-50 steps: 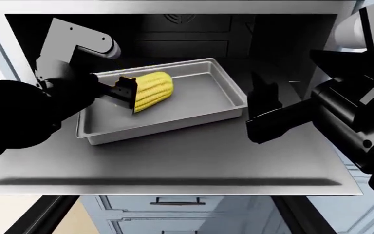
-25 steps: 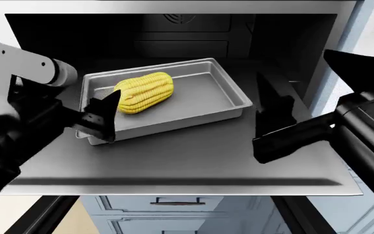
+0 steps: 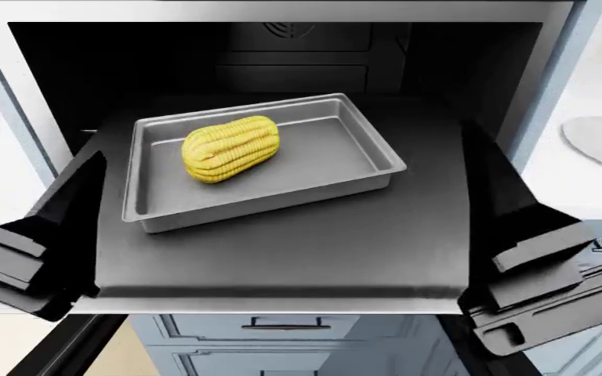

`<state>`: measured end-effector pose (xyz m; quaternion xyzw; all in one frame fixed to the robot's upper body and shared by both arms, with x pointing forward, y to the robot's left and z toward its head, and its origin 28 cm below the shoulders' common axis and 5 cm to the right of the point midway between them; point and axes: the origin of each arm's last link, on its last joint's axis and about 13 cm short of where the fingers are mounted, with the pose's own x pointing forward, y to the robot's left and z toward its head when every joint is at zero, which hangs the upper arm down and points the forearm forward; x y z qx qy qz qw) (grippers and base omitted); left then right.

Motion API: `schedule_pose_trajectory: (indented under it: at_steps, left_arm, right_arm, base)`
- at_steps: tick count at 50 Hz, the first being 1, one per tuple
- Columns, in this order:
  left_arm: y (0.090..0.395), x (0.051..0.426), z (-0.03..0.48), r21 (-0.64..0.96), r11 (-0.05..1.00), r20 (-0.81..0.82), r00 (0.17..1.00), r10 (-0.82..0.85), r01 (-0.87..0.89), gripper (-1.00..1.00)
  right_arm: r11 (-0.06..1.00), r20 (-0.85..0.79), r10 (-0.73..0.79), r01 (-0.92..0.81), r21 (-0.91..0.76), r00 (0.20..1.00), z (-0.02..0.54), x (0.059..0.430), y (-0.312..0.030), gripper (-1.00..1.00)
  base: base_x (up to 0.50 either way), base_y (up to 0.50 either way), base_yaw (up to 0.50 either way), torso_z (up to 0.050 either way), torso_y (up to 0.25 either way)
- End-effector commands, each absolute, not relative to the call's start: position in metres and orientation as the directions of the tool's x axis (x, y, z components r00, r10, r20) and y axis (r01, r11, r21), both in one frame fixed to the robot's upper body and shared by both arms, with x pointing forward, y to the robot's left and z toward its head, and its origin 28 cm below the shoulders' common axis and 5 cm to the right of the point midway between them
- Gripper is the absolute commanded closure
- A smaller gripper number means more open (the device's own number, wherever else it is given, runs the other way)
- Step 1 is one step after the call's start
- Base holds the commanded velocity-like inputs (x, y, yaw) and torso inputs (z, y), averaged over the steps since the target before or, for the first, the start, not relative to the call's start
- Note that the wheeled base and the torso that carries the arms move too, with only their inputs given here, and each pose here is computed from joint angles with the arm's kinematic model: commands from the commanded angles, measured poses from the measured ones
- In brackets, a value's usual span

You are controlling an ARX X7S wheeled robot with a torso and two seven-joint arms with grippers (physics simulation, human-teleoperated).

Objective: Place the corn on the top rack of the oven.

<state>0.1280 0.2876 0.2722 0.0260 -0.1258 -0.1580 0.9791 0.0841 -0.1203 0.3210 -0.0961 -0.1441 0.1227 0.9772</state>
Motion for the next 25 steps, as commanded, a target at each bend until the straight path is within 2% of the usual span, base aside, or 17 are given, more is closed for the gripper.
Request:
schedule_pose_trajectory:
  at_steps: [1,3,4,6,19,21,25]
  left_arm:
    - [0.296,0.096,0.267,0.11,0.964,0.37,0.89,-0.266,0.243,-1.0]
    - [0.296,0.091,0.265,0.138,0.951,0.408,0.859,-0.31,0.278,-1.0]
    - [0.295,0.09,0.267,0.083,0.97,0.422,0.874,-0.24,0.227,-1.0]
    - [0.294,0.082,0.267,0.11,0.948,0.464,0.828,-0.314,0.298,-1.0]
    - [0.299,0.071,0.27,0.07,0.962,0.544,0.798,-0.259,0.265,-1.0]
    - [0.301,0.067,0.271,0.062,0.962,0.56,0.788,-0.255,0.267,-1.0]
    - [0.302,0.066,0.269,0.049,0.964,0.569,0.786,-0.241,0.26,-1.0]
  right_arm:
    - [0.955,0.391,0.255,-0.168,-0.244,0.885,0.331,0.061,-0.129,-1.0]
    - [0.957,0.405,0.247,-0.157,-0.243,0.88,0.333,0.057,-0.13,-1.0]
    - [0.959,0.419,0.241,-0.149,-0.241,0.876,0.334,0.054,-0.132,-1.0]
    - [0.954,0.442,0.252,-0.144,-0.263,0.861,0.337,0.048,-0.132,-1.0]
    - [0.967,0.576,0.222,-0.102,-0.233,0.787,0.334,0.029,-0.144,-1.0]
    - [0.97,0.618,0.221,-0.102,-0.222,0.754,0.334,0.019,-0.147,-1.0]
    - [0.975,0.621,0.203,-0.095,-0.203,0.757,0.329,0.017,-0.151,-1.0]
  base:
    - [0.0,0.0,0.0,0.0,0.0]
    - [0.0,0.0,0.0,0.0,0.0]
    - [0.0,0.0,0.0,0.0,0.0]
    - [0.0,0.0,0.0,0.0,0.0]
    - [0.0,0.0,0.0,0.0,0.0]
    - [0.0,0.0,0.0,0.0,0.0]
    - [0.0,0.0,0.0,0.0,0.0]
